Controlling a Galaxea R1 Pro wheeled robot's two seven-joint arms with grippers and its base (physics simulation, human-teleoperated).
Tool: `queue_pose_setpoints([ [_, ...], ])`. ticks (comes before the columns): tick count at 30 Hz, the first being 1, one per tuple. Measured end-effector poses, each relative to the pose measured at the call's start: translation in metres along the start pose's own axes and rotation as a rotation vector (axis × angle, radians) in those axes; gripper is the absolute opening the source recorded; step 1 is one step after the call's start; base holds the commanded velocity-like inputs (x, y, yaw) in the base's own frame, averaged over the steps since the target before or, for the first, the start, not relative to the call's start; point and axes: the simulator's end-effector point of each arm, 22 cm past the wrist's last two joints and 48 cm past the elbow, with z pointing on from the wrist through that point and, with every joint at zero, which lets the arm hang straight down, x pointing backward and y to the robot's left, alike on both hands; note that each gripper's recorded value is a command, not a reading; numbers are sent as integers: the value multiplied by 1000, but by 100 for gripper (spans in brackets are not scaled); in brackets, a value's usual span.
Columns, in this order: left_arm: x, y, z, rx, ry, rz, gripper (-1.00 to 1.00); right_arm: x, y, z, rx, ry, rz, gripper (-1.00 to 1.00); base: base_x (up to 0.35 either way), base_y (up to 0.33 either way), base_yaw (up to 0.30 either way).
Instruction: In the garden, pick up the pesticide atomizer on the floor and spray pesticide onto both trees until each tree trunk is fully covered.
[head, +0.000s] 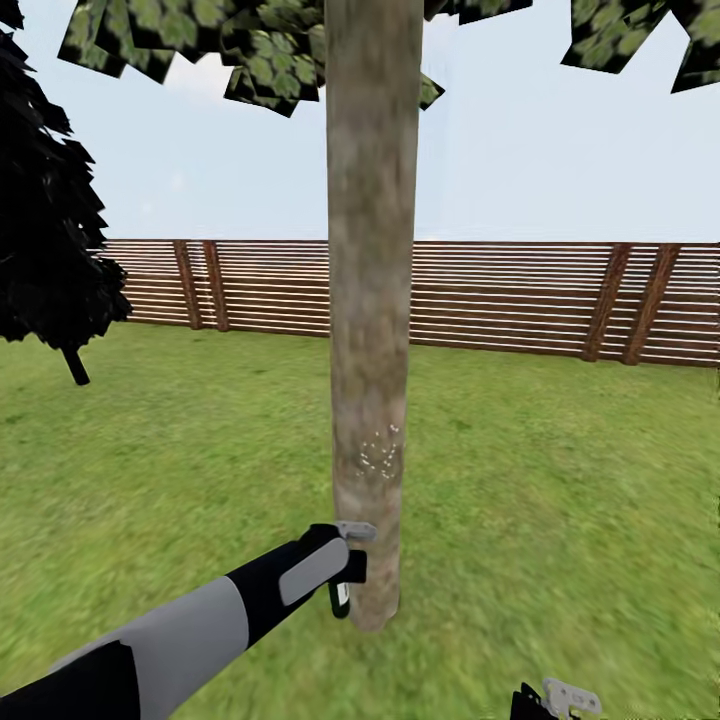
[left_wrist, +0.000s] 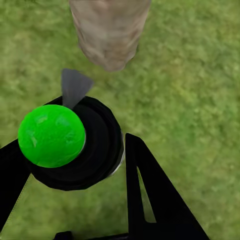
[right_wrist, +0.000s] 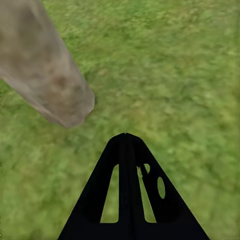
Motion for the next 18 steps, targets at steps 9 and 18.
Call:
queue_pose_setpoints([
  [9,-26,-19,-37,-49,-93,37,-100,0,-1,0,2,-1,1,-100,-171,125,-169],
  [18,-35,-33,-96,-127,-80,87,-100,1,-5,0,29,3,-5,-100,-9,6,-12],
])
